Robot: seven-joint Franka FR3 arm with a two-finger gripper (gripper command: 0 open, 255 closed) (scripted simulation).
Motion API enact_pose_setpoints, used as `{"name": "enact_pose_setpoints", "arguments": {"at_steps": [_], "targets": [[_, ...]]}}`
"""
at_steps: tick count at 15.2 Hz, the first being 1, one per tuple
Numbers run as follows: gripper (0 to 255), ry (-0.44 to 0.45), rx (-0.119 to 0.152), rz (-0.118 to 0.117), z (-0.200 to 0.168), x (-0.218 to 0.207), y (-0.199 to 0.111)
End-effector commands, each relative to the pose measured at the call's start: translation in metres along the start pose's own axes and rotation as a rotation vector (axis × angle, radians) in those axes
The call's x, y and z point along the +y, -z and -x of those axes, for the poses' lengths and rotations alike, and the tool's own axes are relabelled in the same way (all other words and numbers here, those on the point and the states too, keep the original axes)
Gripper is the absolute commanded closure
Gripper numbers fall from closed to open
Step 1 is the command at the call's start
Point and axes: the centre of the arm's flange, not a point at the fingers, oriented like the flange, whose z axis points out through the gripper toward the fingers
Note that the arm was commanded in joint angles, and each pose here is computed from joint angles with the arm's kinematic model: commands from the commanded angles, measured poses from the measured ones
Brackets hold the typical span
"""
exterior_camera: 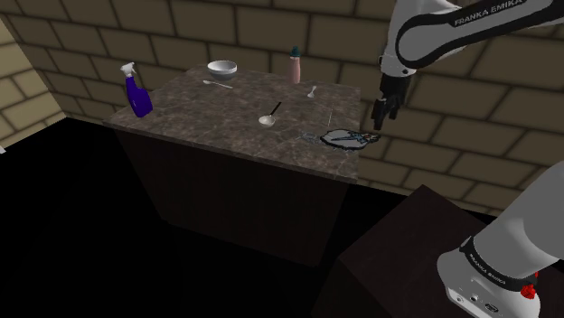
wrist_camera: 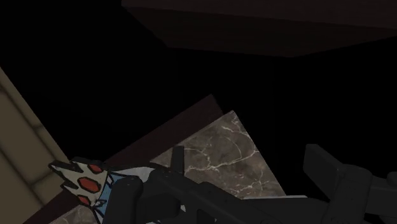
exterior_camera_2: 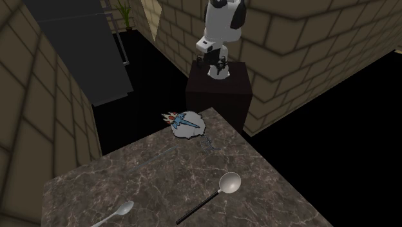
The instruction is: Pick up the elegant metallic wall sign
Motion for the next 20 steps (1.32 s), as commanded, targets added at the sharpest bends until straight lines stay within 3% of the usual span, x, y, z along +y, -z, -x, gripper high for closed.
{"name": "enact_pose_setpoints", "arguments": {"at_steps": [1,20], "targets": [[0,0.022,0.012,-0.003,-0.021,0.006,-0.016],[0,0.230,0.108,-0.044,-0.224,0.022,-0.141]]}}
